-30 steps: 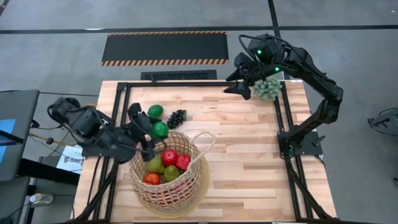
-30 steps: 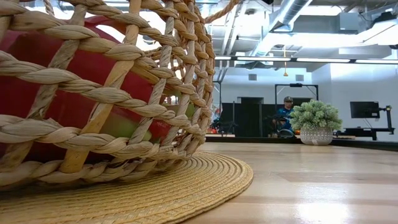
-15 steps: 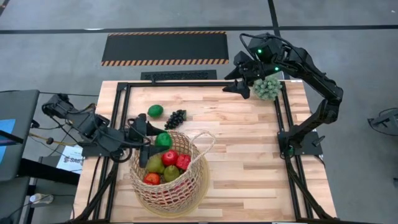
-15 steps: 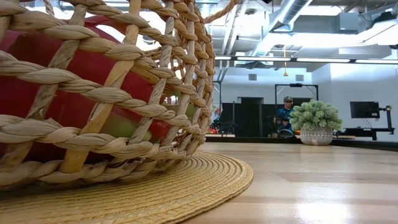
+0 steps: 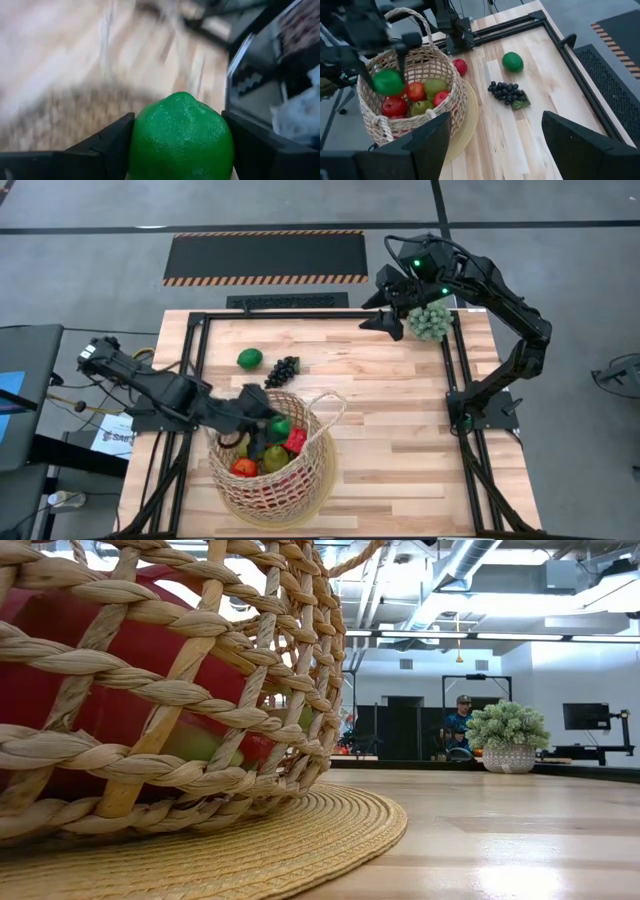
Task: Build produce basket
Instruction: Put the lime into the basket
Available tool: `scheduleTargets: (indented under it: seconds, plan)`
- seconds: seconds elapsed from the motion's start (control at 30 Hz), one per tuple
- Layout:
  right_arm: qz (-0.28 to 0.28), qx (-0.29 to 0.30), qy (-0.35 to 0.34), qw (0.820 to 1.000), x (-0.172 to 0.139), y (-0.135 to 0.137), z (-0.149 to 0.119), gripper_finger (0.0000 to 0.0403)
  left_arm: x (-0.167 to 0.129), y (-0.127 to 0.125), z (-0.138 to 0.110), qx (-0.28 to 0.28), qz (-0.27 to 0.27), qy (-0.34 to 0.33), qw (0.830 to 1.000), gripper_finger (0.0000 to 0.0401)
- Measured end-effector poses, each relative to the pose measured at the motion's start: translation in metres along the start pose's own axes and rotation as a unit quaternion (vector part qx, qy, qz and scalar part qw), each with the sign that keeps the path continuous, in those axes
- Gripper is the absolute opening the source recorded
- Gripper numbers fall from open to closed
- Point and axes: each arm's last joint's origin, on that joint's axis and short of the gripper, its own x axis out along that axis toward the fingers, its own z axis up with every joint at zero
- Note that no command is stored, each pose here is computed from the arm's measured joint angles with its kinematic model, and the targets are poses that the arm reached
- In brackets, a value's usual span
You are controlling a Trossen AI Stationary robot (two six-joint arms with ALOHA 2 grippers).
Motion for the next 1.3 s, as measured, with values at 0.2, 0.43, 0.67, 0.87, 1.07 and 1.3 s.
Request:
scheduleTargets:
  seconds: [0.2,0.43,0.67,0.87,1.07,1.3]
  plan:
    - [-0.004,-0.016,0.003,1.000,0.003,-0.004,0.001,0.0327,0.022,0.006,-0.024,-0.050,0.051,0.135,0.988,0.0297]
    - [-0.013,-0.020,0.043,0.999,0.026,-0.022,-0.002,0.0327,0.048,0.005,-0.034,-0.067,0.050,0.204,0.975,0.0377]
    - [-0.028,-0.018,0.109,0.993,0.076,-0.057,-0.007,0.0327,0.035,0.005,-0.013,-0.057,0.018,0.182,0.981,0.0387]
    - [-0.032,-0.001,0.157,0.987,0.120,-0.090,-0.017,0.0327,-0.023,0.026,0.035,-0.023,0.044,0.076,0.996,0.0382]
    - [-0.019,0.021,0.191,0.981,0.157,-0.109,-0.028,0.0327,-0.060,0.070,0.053,0.005,0.188,0.030,0.982,0.0382]
    - [0.004,0.008,0.212,0.977,0.178,-0.117,-0.037,0.0327,-0.052,0.133,0.056,-0.034,0.305,0.134,0.942,0.0382]
